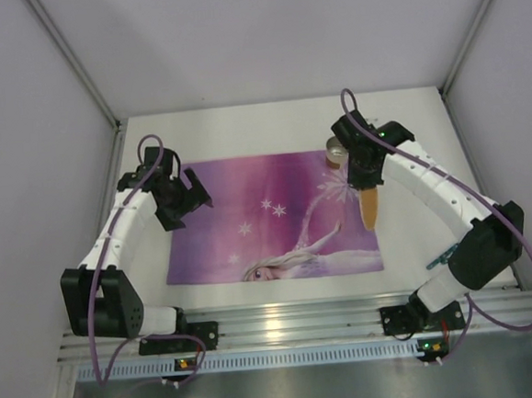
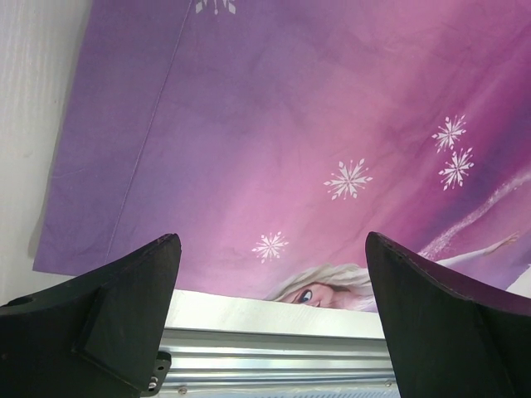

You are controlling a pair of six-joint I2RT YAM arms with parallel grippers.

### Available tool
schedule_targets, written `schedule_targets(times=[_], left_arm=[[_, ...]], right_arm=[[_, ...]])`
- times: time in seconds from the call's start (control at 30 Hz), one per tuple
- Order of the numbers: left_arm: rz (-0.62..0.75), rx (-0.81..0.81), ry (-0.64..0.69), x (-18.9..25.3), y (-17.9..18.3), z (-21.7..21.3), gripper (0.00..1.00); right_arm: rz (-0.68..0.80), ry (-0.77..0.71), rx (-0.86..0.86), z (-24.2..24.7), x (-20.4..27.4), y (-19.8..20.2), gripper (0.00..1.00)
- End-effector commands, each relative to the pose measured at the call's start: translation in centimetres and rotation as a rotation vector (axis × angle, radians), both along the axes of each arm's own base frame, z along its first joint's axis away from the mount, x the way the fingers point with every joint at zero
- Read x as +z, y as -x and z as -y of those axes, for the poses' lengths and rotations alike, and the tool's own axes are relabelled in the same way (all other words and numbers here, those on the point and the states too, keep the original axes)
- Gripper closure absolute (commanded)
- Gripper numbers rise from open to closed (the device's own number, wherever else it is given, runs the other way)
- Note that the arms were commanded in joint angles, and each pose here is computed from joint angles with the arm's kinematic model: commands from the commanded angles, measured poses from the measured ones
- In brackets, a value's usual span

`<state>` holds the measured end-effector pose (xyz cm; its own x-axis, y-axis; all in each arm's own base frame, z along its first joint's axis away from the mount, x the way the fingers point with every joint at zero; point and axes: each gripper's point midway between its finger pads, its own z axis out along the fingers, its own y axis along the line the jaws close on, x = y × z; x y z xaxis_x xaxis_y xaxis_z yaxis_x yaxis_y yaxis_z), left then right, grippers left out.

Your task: Set the dinner table for one person

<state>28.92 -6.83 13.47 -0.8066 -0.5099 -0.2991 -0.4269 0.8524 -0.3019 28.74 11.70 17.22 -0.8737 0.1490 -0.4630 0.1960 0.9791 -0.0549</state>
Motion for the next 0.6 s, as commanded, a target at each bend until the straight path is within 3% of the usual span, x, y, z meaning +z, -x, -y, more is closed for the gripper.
schedule_targets(times=[0.0, 0.13, 0.2, 0.37, 0.57], left_arm=[[0.039, -0.021, 0.010, 1.3, -1.0, 0.3, 0.01], [0.046, -0.023, 0.010, 1.5, -1.0, 0.3, 0.02], [0.056, -0.022, 0.001, 2.0, -1.2, 0.2, 0.02], [0.067, -0.014, -0.030, 3.4, -1.2, -0.4, 0.02], [0.169, 0.046, -0.125, 6.4, -0.4, -2.6, 0.02]], right_arm=[[0.148, 0.031, 0.005, -0.9, 5.4, -1.3, 1.00], [0.188, 0.131, 0.066, -2.6, 8.4, -1.3, 1.00], [0.207, 0.110, 0.118, -5.3, 9.3, -1.4, 1.00], [0.175, 0.031, 0.248, -13.0, 8.3, -0.6, 1.00], [0.162, 0.058, 0.371, -19.4, 6.3, -1.8, 1.00]])
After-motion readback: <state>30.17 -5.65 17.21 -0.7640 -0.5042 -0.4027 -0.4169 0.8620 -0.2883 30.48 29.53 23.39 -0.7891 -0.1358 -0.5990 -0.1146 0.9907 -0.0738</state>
